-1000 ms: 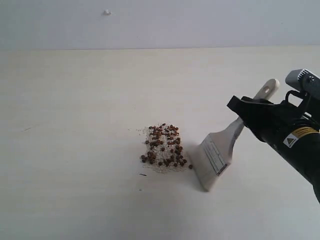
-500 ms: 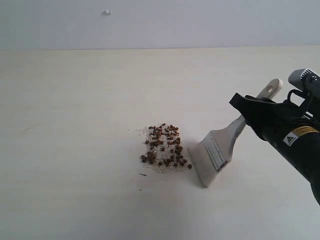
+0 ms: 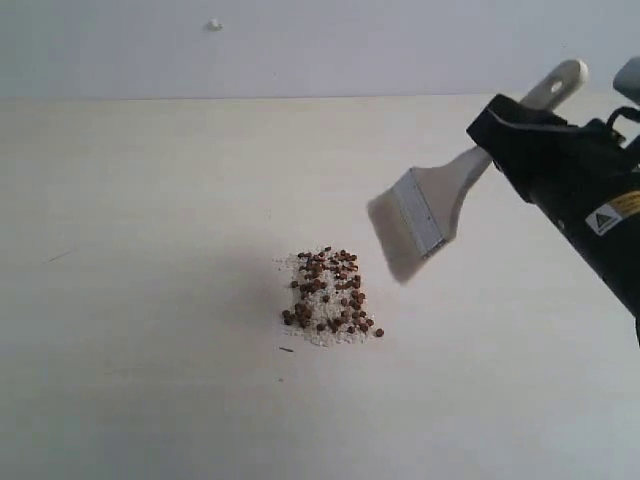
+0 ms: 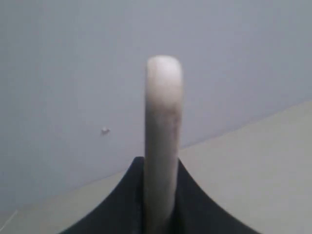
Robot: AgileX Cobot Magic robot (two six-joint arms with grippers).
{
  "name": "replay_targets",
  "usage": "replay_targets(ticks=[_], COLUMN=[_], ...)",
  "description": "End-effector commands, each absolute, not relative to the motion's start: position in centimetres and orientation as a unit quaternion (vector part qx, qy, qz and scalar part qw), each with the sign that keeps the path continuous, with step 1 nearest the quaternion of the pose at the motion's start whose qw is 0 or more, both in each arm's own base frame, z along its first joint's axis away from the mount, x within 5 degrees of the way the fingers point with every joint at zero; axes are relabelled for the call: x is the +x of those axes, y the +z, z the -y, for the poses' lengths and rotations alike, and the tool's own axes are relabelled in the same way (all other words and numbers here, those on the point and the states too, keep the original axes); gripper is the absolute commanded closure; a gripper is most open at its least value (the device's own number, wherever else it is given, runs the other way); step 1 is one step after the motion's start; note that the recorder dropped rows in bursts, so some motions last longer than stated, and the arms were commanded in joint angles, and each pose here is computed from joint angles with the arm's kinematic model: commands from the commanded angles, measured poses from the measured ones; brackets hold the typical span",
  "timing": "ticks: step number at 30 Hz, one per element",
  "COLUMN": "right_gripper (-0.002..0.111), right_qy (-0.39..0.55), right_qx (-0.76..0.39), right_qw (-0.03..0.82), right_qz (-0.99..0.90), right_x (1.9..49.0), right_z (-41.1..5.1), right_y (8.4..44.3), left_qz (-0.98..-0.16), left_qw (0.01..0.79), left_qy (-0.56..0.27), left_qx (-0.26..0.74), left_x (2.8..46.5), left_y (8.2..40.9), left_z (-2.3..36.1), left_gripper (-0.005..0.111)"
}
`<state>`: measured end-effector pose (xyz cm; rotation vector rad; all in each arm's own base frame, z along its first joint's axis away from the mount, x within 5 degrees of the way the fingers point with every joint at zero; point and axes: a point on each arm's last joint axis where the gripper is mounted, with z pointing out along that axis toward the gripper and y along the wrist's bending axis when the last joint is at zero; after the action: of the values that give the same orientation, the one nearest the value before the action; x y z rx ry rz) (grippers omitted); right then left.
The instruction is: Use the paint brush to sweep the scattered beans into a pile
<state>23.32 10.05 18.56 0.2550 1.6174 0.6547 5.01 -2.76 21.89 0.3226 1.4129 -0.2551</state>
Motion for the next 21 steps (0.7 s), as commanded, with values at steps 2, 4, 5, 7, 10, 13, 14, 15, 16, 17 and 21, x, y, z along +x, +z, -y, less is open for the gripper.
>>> replay_targets(ticks=[2, 4, 5, 7, 10, 13, 14, 15, 16, 17, 21], right_gripper=[0.108, 0.108, 0.108, 0.108, 0.108, 0.108, 0.108, 0.108, 0.108, 0.108, 0.108], right_qy=[0.29, 0.285, 0.28, 0.279, 0.301, 0.357, 0.394, 0.43, 0.452, 0.45, 0.448], right_qx=[-0.095, -0.195, -0.236, -0.289, -0.371, -0.426, -0.451, -0.465, -0.475, -0.477, -0.493], right_qw=[0.631, 0.631, 0.632, 0.632, 0.605, 0.56, 0.544, 0.53, 0.519, 0.511, 0.472], right_qz=[-0.713, -0.694, -0.683, -0.663, -0.637, -0.615, -0.588, -0.564, -0.549, -0.555, -0.578], right_x=[26.8, 27.7, 28.2, 29.0, 30.6, 32.7, 33.3, 34.1, 35.3, 36.1, 39.4], right_z=[-12.3, -13.5, -14.1, -15.0, -16.9, -18.1, -18.2, -18.1, -17.9, -17.6, -17.3], right_y=[21.4, 22.5, 23.1, 24.0, 24.8, 24.1, 23.9, 23.8, 23.7, 23.3, 21.5], left_qz=[-0.641, -0.641, -0.641, -0.641, -0.641, -0.641, -0.641, -0.641, -0.641, -0.641, -0.641], left_qw=[0.744, 0.744, 0.744, 0.744, 0.744, 0.744, 0.744, 0.744, 0.744, 0.744, 0.744], left_qy=[-0.115, -0.115, -0.115, -0.115, -0.115, -0.115, -0.115, -0.115, -0.115, -0.115, -0.115], left_qx=[0.149, 0.149, 0.149, 0.149, 0.149, 0.149, 0.149, 0.149, 0.149, 0.149, 0.149], left_x=[4.9, 4.9, 4.9, 4.9, 4.9, 4.9, 4.9, 4.9, 4.9, 4.9, 4.9], left_y=[22.0, 22.0, 22.0, 22.0, 22.0, 22.0, 22.0, 22.0, 22.0, 22.0, 22.0], left_z=[2.8, 2.8, 2.8, 2.8, 2.8, 2.8, 2.8, 2.8, 2.8, 2.8, 2.8], left_gripper=[0.107, 0.107, 0.107, 0.107, 0.107, 0.107, 0.107, 0.107, 0.107, 0.107, 0.107])
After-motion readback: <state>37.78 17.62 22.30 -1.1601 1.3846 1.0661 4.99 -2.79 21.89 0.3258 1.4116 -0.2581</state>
